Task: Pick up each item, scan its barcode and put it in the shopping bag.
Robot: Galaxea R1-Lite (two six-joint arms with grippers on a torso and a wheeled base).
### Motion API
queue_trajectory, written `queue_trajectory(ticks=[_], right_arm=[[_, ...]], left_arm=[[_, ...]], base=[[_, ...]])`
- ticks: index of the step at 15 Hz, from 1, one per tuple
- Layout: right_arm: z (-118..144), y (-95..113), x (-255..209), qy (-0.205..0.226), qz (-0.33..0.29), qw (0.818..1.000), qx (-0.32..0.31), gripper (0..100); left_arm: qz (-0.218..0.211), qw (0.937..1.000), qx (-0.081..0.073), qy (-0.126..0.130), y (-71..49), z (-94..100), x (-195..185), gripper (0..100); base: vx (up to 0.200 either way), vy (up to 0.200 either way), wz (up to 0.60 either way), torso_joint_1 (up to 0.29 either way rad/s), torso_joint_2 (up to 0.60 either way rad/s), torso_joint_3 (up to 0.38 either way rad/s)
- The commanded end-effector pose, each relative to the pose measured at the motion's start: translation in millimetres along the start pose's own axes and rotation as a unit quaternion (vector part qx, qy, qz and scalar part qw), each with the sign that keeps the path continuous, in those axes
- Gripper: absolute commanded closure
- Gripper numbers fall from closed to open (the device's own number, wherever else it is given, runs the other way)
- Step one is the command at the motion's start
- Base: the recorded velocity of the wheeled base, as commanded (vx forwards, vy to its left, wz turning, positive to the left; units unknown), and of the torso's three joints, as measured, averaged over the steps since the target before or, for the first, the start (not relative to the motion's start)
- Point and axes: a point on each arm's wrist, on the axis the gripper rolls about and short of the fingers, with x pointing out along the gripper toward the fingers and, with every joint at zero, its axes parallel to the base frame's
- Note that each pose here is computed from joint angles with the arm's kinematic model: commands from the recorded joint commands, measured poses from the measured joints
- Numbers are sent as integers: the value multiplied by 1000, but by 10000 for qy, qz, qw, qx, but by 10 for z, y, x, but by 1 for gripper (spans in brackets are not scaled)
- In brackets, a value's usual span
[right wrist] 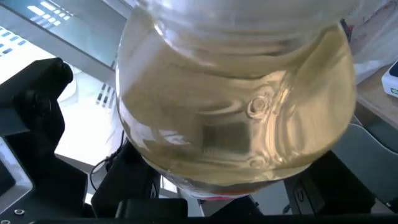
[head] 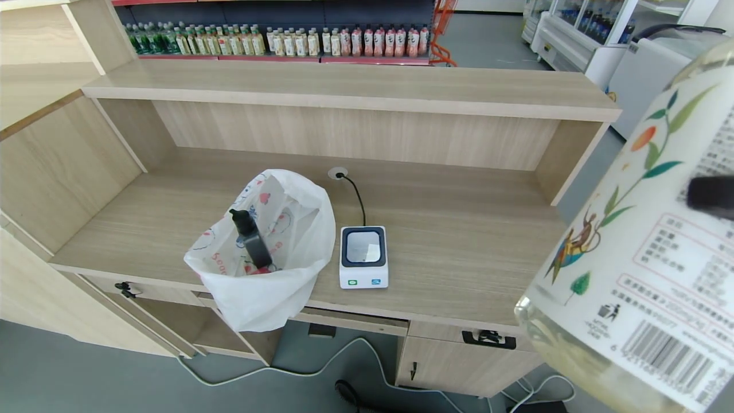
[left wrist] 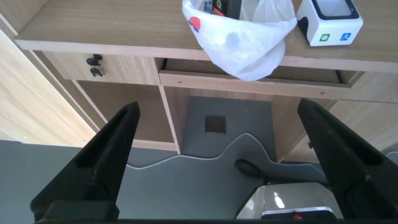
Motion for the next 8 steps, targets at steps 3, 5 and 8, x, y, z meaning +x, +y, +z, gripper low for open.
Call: queue_trajectory(ticks=[3,5,8], right_arm=[[4,5,1,-1,7,10000,-2,100],[2,21,-7,-4,44,10000,-12,100],[-3,36,-34,-25,48,10000,-31,100]], left_arm=[[-1,10000,0,0,0,0,0,0],[-1,10000,0,-8,0,1,0,0],[-1,10000,0,0,0,0,0,0]], base=[[0,0,0,0,0,0],[0,0,0,0,0,0],[0,0,0,0,0,0]])
